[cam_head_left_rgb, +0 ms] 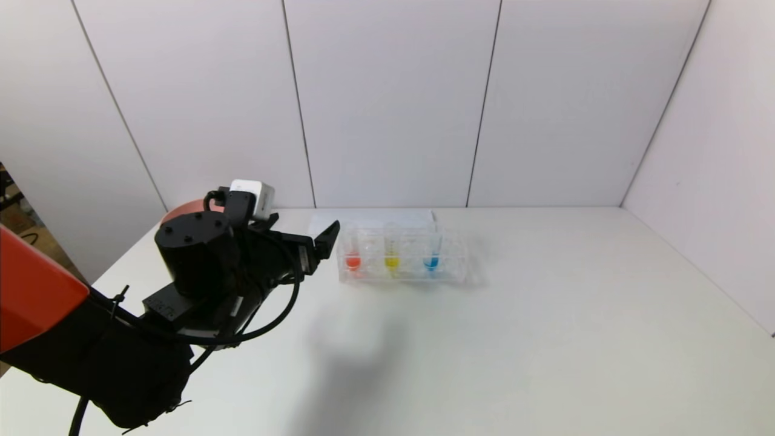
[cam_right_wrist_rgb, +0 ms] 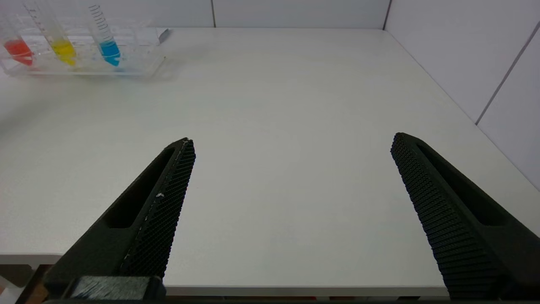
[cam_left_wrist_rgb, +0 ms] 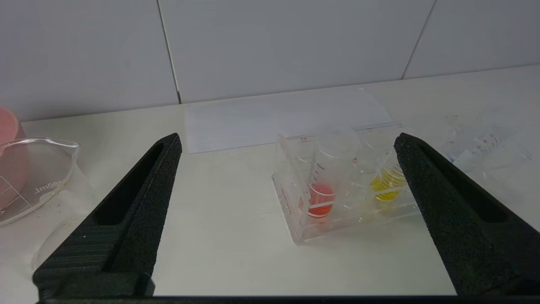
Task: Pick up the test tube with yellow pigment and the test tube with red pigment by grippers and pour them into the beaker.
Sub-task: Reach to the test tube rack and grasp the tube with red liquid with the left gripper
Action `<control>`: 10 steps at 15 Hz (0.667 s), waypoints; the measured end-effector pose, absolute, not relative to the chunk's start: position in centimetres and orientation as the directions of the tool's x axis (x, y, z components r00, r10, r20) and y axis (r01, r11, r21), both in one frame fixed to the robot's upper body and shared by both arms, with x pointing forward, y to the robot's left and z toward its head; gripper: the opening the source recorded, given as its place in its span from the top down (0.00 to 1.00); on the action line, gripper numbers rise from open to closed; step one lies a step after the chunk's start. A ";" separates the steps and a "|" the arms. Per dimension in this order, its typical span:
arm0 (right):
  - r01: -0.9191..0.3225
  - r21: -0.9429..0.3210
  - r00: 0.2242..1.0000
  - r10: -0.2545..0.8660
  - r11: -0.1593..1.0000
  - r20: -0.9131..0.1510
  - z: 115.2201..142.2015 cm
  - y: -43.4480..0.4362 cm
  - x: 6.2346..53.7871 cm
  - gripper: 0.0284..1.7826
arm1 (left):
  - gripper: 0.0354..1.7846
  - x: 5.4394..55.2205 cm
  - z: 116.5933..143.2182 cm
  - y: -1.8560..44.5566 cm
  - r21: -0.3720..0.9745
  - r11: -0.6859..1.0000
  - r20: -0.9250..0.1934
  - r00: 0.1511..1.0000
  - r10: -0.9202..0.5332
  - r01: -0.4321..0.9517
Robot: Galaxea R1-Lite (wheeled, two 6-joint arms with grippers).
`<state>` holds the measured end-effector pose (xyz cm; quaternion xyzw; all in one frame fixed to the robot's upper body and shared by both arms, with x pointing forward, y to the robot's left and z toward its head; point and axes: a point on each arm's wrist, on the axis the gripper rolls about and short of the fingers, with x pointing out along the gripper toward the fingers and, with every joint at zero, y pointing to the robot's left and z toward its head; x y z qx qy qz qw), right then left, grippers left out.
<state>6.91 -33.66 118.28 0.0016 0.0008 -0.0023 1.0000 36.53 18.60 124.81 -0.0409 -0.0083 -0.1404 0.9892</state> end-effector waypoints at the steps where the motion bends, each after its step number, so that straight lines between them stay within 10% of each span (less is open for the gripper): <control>1: 0.004 0.003 1.000 -0.004 1.000 -0.002 118.3 -33.7 6.9 0.05 | 0.01 36.5 124.6 18.1 -0.077 0.958 0.023 0.962 -0.274 0.275; 10: 0.005 0.003 1.000 -0.005 1.000 -0.002 118.3 -33.7 6.9 0.05 | 0.01 36.5 122.2 15.1 -0.080 0.962 0.040 0.965 -0.260 0.262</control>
